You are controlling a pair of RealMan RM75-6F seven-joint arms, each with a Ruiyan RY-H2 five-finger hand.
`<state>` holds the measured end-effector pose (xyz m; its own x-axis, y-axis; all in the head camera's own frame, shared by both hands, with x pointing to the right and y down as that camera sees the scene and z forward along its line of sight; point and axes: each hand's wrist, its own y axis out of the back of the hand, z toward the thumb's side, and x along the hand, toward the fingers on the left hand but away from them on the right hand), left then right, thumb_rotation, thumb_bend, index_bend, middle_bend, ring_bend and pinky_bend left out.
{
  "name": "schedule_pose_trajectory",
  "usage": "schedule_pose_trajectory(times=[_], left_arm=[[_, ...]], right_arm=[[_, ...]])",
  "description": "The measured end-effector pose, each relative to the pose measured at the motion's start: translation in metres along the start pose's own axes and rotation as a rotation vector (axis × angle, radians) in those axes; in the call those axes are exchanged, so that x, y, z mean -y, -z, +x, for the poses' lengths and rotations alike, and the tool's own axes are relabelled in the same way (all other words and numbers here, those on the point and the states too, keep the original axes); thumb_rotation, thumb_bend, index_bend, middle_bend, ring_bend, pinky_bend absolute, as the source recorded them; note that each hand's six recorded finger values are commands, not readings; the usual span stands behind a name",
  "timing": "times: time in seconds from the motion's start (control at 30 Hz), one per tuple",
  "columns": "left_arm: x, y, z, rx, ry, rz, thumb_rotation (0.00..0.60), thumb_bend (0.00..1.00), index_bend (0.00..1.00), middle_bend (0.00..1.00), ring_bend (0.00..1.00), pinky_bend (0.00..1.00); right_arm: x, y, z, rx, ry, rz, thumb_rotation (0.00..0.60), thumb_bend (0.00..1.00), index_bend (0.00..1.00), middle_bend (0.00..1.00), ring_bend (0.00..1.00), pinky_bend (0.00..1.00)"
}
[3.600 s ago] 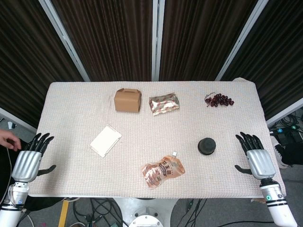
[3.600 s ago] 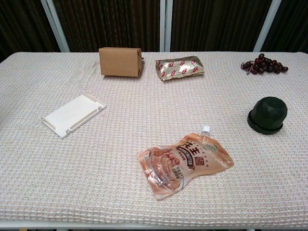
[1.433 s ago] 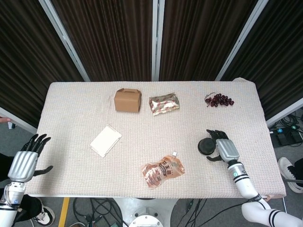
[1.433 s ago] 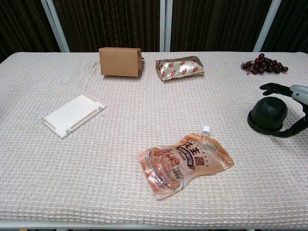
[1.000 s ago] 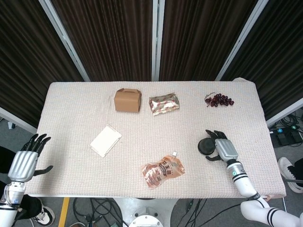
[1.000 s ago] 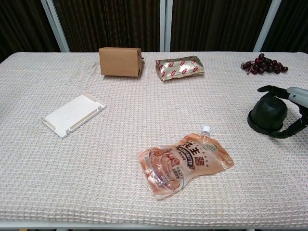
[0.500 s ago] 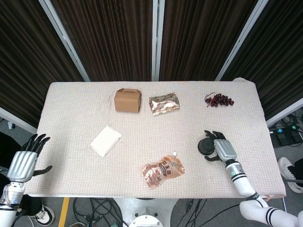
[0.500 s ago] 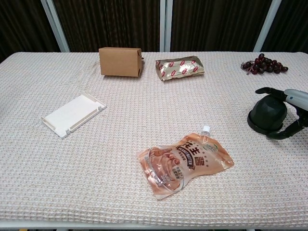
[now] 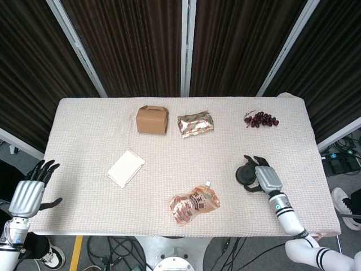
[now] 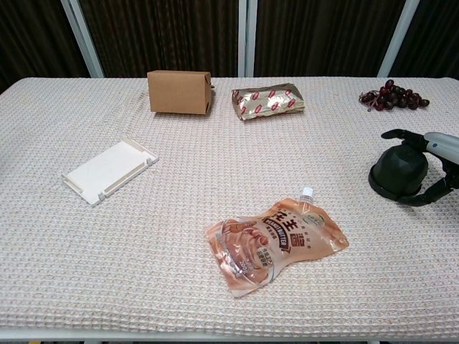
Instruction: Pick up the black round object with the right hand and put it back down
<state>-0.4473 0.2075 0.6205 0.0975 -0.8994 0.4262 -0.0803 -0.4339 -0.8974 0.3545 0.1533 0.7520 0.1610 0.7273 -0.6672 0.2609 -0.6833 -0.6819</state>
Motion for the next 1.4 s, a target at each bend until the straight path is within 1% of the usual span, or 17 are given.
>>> schedule_pose_trajectory(times=[0.23, 0.3, 0.57, 0.77, 0.97, 1.07, 1.17, 1.27, 1.37, 1.4], left_arm=[[0.0, 0.001, -0.001, -0.001, 0.001, -0.001, 0.6, 0.02, 0.13, 0.07, 0.0, 0.22], [0.0, 0.001, -0.001, -0.001, 0.001, -0.001, 0.6, 0.02, 0.13, 0.07, 0.0, 0.22], [0.001, 0.001, -0.001, -0.001, 0.002, -0.001, 0.6, 0.02, 0.13, 0.07, 0.0, 0.22], [0.0, 0.0, -0.001, 0.0, 0.001, -0.001, 0.6, 0.02, 0.13, 0.07, 0.0, 0.22], [-0.001, -0.001, -0.001, 0.004, 0.003, 0.002, 0.6, 0.02, 0.13, 0.07, 0.0, 0.22], [0.0, -0.002, 0.0, 0.007, 0.006, 0.004, 0.6, 0.02, 0.13, 0.07, 0.0, 0.22], [-0.001, -0.005, 0.001, 0.013, 0.005, 0.004, 0.6, 0.02, 0.13, 0.07, 0.0, 0.22], [-0.002, -0.007, 0.002, 0.017, 0.002, 0.005, 0.6, 0.02, 0.13, 0.07, 0.0, 0.22], [-0.002, -0.008, 0.002, 0.017, 0.002, 0.005, 0.6, 0.02, 0.13, 0.07, 0.0, 0.22], [-0.002, -0.008, 0.002, 0.018, 0.002, 0.004, 0.6, 0.02, 0.13, 0.07, 0.0, 0.22]], right_arm=[[-0.001, -0.001, 0.0, -0.002, 0.014, -0.003, 0.6, 0.12, 0.01, 0.29, 0.0, 0.0], [-0.002, 0.0, 0.0, -0.002, 0.017, -0.001, 0.6, 0.13, 0.04, 0.3, 0.0, 0.0], [-0.005, 0.0, 0.0, 0.001, 0.039, -0.002, 0.6, 0.14, 0.27, 0.33, 0.0, 0.0], [-0.008, 0.0, 0.0, 0.002, 0.054, -0.007, 0.6, 0.15, 0.31, 0.35, 0.0, 0.0], [-0.02, -0.004, 0.002, -0.018, 0.102, -0.03, 0.6, 0.16, 0.32, 0.37, 0.01, 0.0], [-0.034, -0.012, 0.004, -0.05, 0.142, -0.046, 0.6, 0.16, 0.33, 0.38, 0.02, 0.0], [-0.055, -0.026, 0.008, -0.098, 0.196, -0.064, 0.6, 0.16, 0.33, 0.39, 0.03, 0.0], [-0.082, -0.045, 0.015, -0.164, 0.266, -0.088, 0.6, 0.16, 0.33, 0.4, 0.05, 0.0], [-0.113, -0.067, 0.03, -0.245, 0.357, -0.118, 0.6, 0.15, 0.33, 0.42, 0.08, 0.0], [-0.126, -0.074, 0.037, -0.273, 0.398, -0.126, 0.6, 0.15, 0.33, 0.42, 0.08, 0.0]])
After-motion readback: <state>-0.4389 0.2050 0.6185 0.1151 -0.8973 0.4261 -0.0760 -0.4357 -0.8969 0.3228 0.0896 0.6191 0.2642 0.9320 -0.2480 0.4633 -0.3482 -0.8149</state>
